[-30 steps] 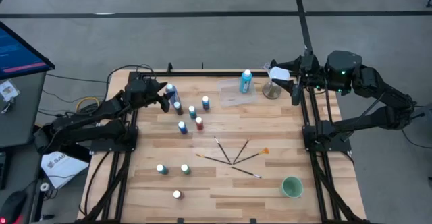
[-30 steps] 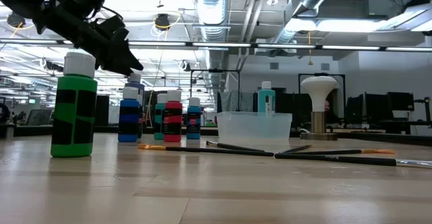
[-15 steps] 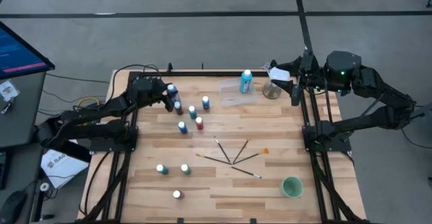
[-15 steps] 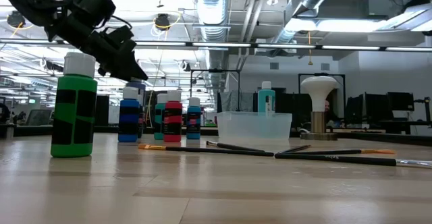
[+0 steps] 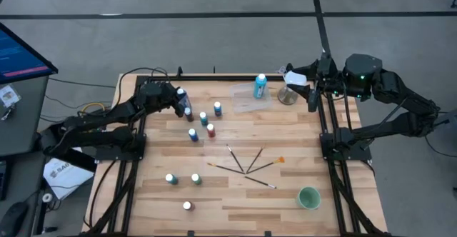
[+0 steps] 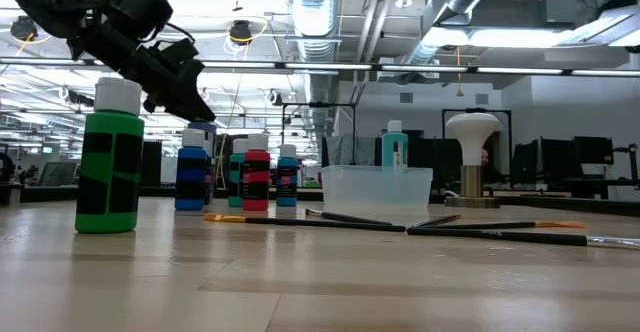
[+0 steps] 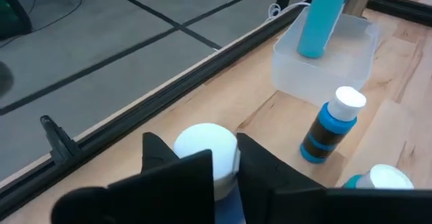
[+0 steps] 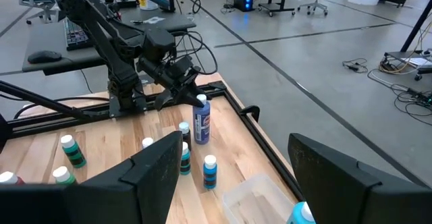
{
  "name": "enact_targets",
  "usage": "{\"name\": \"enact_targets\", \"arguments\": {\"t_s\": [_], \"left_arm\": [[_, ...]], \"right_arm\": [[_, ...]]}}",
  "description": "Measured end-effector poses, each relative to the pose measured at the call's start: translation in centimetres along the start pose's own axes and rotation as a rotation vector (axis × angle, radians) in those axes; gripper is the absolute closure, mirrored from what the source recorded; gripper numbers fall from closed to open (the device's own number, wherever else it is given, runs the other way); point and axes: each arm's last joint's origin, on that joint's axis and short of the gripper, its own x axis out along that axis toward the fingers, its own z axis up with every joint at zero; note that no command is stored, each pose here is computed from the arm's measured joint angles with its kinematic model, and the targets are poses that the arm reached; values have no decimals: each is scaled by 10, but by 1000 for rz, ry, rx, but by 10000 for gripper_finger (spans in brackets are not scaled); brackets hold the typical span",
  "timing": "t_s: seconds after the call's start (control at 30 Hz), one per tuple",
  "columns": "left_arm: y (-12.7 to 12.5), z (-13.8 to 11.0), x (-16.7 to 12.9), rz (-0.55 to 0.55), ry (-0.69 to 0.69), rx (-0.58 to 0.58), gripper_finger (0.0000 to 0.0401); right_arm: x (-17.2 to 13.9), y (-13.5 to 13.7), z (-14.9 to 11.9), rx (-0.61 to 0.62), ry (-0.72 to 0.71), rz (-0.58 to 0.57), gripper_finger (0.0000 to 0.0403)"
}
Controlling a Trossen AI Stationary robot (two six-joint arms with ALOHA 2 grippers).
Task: Pick & Place Paint Supplies
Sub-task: Put the large purple paint bottle into the transparent bin
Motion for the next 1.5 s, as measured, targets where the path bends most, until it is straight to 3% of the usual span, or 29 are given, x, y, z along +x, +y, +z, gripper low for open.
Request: {"name": "enact_targets", "arguments": {"t_s": [0.3, 0.53, 0.83, 1.03, 1.17, 1.5], "left_arm": [[-8, 67, -15, -54, -205, -43, 401], [-30, 131, -21, -144, -343, -35, 401], [-77, 175, 48, -281, -380, 39, 401], [-99, 175, 105, -370, -369, 60, 401], [-107, 166, 134, -374, -350, 70, 401], [-119, 131, 183, -424, -357, 73, 401]], "right_arm": [[-2, -1, 0, -2, -4, -5, 137], [-21, -5, 1, -7, -54, -6, 137], [-37, -8, 1, 4, -97, -6, 137], [-37, -8, 1, 14, -97, -5, 137], [-37, -8, 1, 21, -96, -4, 137], [-37, -8, 1, 22, -97, -5, 137]]}}
